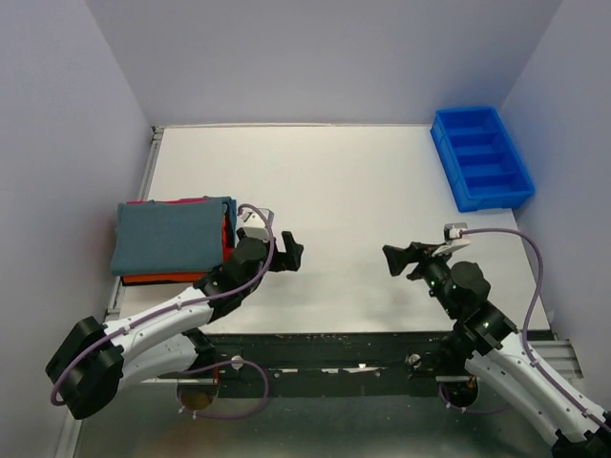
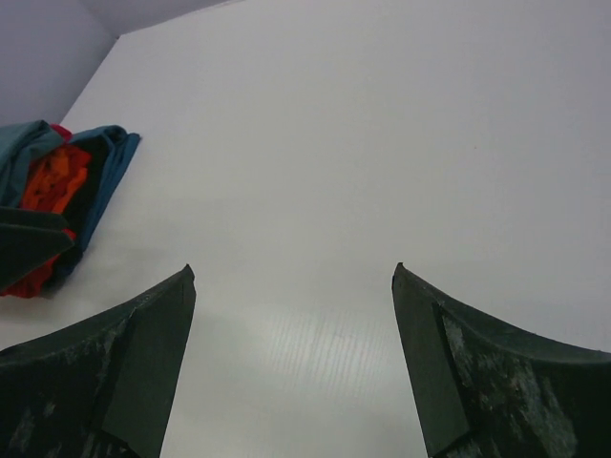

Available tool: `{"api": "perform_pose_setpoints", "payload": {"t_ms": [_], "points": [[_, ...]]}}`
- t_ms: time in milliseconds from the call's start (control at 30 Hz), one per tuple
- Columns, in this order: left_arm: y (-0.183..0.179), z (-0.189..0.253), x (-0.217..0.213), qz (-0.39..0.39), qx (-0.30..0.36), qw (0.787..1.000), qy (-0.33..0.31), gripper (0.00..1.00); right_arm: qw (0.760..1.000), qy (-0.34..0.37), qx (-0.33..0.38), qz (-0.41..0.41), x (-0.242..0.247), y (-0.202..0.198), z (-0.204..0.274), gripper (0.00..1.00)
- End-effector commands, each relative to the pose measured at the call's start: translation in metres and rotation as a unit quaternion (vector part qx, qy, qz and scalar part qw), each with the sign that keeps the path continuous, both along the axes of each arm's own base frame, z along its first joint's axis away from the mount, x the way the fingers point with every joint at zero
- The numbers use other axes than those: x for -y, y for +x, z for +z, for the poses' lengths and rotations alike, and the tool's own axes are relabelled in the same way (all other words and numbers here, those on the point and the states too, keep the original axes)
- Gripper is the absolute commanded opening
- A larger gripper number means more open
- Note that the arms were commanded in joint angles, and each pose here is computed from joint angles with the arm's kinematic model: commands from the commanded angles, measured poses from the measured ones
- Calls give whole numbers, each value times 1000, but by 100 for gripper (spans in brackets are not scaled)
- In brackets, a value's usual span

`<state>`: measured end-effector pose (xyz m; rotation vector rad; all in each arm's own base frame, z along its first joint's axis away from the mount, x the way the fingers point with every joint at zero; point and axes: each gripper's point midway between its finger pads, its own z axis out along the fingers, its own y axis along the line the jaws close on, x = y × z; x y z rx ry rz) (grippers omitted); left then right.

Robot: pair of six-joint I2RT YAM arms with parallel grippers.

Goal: Fold and stack the t-shirts
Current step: Put the neatly folded tshirt into the corner of the board with both arms

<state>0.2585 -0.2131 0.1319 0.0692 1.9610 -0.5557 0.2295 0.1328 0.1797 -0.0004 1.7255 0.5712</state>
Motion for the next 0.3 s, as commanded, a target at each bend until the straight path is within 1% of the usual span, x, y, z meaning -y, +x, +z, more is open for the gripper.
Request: {"api": "perform_pose_setpoints", "payload": {"t_ms": [0, 167, 267], "points": [[0, 30, 10, -25, 58, 997, -50, 99, 999, -8, -1, -51, 16, 8, -11, 91], [-3, 32, 12, -32, 52, 997, -57, 99, 999, -9, 0, -44, 14, 7, -11, 91], [-6, 35, 10, -32, 54, 996, -60, 99, 1000, -5, 6, -30, 10, 5, -8, 92]]}}
